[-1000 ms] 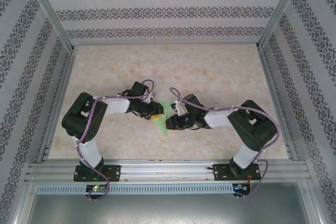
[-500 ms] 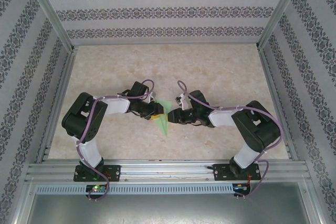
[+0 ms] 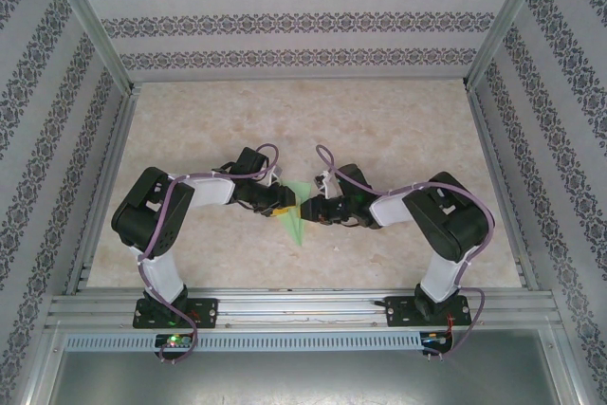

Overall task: Fold a paper plane with a square sheet of paper (fold left side to right side)
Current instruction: Fourth fold the wing at the center of the table.

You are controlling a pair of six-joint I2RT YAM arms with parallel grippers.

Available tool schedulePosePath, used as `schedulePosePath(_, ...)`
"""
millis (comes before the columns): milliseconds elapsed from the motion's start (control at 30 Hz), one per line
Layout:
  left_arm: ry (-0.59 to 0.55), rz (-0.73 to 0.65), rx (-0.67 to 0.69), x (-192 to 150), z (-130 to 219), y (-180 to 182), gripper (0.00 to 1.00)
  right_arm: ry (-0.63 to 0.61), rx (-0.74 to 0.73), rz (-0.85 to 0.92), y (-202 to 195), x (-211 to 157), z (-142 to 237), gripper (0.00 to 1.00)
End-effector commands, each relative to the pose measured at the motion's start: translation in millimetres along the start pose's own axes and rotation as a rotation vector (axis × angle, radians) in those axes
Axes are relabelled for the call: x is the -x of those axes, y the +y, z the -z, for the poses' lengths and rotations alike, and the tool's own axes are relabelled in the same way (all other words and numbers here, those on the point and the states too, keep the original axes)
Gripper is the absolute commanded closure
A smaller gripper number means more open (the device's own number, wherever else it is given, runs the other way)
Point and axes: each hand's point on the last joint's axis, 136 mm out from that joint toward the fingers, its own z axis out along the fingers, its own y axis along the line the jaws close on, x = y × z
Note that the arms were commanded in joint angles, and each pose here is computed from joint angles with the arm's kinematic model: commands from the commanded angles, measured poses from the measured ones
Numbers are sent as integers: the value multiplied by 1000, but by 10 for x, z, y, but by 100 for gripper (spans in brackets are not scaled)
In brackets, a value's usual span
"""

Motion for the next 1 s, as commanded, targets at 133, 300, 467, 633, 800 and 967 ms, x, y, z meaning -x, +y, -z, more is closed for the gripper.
schedulePosePath(133, 22, 38, 122, -114, -69, 311, 61, -6, 32, 23, 87, 58, -53, 86)
schedulePosePath(300, 22, 36, 122, -119, -68, 309, 61, 3, 11, 8, 16, 11, -51, 95)
schedulePosePath(467, 21, 38, 124, -119, -65, 315, 61, 8, -9, -2, -44, -35, -48, 98)
schedulePosePath(633, 23, 38, 126, -123, -70, 321, 61, 13, -22, -6, -78, -59, -42, 99)
schedulePosePath(800, 22, 40, 128, -121, -68, 327, 61, 15, -35, -8, -98, -73, -32, 99)
schedulePosePath(967, 21, 38, 128, -119, -66, 324, 61, 21, -51, -10, -125, -94, -43, 99)
